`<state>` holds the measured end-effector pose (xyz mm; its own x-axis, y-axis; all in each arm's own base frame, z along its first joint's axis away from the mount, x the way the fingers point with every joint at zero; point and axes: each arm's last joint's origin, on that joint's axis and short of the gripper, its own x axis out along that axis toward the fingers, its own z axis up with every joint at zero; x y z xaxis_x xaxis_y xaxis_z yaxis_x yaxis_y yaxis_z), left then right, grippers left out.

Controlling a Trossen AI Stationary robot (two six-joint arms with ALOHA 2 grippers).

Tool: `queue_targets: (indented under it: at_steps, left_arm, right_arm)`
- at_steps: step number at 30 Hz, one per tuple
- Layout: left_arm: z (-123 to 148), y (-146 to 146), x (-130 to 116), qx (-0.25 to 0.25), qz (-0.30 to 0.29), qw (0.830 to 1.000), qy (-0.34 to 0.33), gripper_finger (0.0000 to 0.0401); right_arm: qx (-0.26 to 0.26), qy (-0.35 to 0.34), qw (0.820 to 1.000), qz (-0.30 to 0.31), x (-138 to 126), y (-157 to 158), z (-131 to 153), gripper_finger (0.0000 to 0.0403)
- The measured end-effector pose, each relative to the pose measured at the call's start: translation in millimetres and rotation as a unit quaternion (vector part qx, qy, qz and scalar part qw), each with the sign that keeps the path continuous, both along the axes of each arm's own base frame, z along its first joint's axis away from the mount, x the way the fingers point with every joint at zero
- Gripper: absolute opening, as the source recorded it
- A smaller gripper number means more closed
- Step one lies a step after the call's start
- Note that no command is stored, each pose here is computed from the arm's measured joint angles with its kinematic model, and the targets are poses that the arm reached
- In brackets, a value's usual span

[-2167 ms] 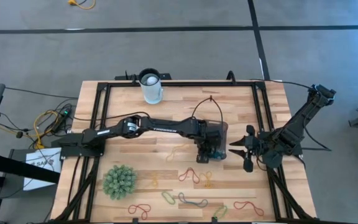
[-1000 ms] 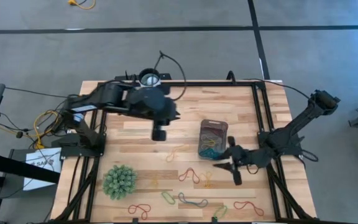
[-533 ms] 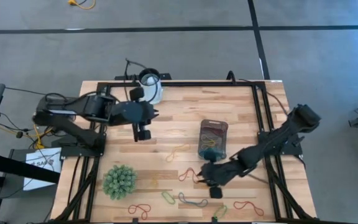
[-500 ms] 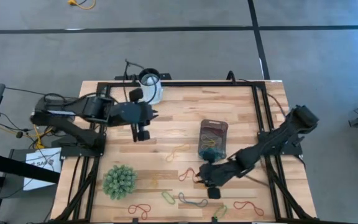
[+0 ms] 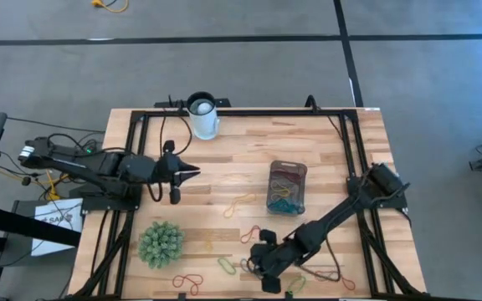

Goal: Pick and place items into bin
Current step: Put the blue rubber band into the black bin

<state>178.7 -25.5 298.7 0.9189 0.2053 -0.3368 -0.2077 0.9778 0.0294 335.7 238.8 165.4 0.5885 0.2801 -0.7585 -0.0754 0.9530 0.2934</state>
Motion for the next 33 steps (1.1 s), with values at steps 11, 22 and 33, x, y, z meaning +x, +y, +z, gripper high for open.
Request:
queue_targets:
  at_steps: [11,22,33]
  left_arm:
    - [-13,-12,-1,-0.025,-0.024,0.999,-0.029,0.0042]
    - [-9,-22,-2,-0.034,-0.046,0.997,-0.051,0.0042]
    - [-9,-22,-2,-0.030,-0.035,0.998,-0.052,0.0042]
  right_arm:
    - [-0.014,0.061,0.998,-0.027,-2,25,-29,0.0106]
    - [-0.053,0.065,0.996,-0.044,-15,32,-32,0.0106]
    - [-0.050,0.060,0.997,-0.029,-7,37,-57,0.0106]
